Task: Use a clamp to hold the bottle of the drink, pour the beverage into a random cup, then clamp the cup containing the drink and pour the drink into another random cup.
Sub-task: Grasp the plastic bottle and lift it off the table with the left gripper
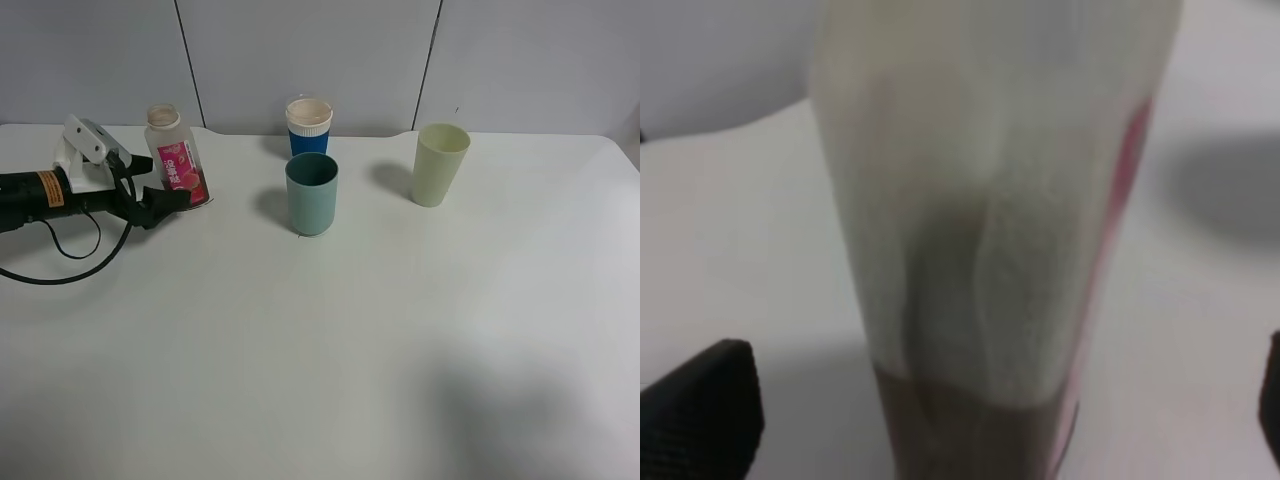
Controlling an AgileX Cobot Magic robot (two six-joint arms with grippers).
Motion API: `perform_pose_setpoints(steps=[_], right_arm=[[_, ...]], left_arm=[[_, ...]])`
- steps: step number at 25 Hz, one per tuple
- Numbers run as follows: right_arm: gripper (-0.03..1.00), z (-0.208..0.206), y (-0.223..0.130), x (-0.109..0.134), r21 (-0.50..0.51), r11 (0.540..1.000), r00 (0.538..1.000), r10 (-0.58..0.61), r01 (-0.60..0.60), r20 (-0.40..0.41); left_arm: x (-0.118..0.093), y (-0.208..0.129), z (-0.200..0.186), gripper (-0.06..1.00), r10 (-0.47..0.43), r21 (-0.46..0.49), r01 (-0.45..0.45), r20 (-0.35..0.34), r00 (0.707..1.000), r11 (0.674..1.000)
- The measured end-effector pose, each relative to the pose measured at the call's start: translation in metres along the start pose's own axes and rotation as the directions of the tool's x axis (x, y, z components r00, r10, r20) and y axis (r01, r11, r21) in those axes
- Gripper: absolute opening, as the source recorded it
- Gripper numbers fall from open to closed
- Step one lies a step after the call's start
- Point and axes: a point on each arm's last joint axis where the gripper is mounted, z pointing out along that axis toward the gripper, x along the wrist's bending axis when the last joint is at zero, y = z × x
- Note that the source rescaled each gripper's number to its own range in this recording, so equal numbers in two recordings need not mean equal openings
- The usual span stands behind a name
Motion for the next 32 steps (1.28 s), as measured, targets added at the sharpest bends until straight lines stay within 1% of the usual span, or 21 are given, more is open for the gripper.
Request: perform_pose_setpoints(steps=[6,13,19,20,21,22,23,24,25,26,28,32], right_arm=[[1.0,0.0,0.0,0.0,0.0,1.0,1.0,0.0,0.0,0.0],[1.0,0.0,0.0,0.0,0.0,1.0,1.0,0.0,0.0,0.0],[1.0,0.0,0.0,0.0,0.0,1.0,1.0,0.0,0.0,0.0],[1.0,0.0,0.0,0.0,0.0,1.0,1.0,0.0,0.0,0.0],[1.0,0.0,0.0,0.0,0.0,1.0,1.0,0.0,0.0,0.0],[1.0,0.0,0.0,0.0,0.0,1.0,1.0,0.0,0.0,0.0],[1.0,0.0,0.0,0.0,0.0,1.0,1.0,0.0,0.0,0.0],[1.0,0.0,0.0,0.0,0.0,1.0,1.0,0.0,0.0,0.0],[1.0,0.0,0.0,0.0,0.0,1.0,1.0,0.0,0.0,0.0],[1.0,0.0,0.0,0.0,0.0,1.0,1.0,0.0,0.0,0.0],[1.0,0.0,0.0,0.0,0.0,1.0,1.0,0.0,0.0,0.0],[1.0,0.0,0.0,0.0,0.0,1.0,1.0,0.0,0.0,0.0]], left_arm=[[0.003,0.011,0.014,1.0,0.057,-0.024,-0.057,0.029,0.998,0.998],[-0.009,0.017,0.028,1.0,0.105,-0.042,-0.103,0.066,0.992,0.994],[-0.01,0.018,0.03,1.0,0.103,-0.047,-0.1,0.061,0.993,0.994],[-0.01,0.018,0.03,0.97,0.103,-0.047,-0.1,0.061,0.993,0.994],[-0.009,0.018,0.03,0.86,0.101,-0.047,-0.099,0.058,0.993,0.994],[-0.009,0.018,0.03,0.67,0.095,-0.046,-0.092,0.056,0.994,0.995],[-0.009,0.018,0.03,0.46,0.086,-0.046,-0.084,0.053,0.995,0.995],[-0.009,0.018,0.03,0.17,0.074,-0.045,-0.072,0.05,0.996,0.996],[-0.008,0.018,0.03,0.01,0.064,-0.044,-0.062,0.048,0.997,0.997],[-0.008,0.018,0.03,0.0,0.058,-0.044,-0.056,0.048,0.997,0.997],[-0.008,0.018,0.03,0.04,0.052,-0.044,-0.05,0.046,0.998,0.998],[-0.008,0.019,0.03,0.04,0.048,-0.044,-0.046,0.045,0.998,0.998]])
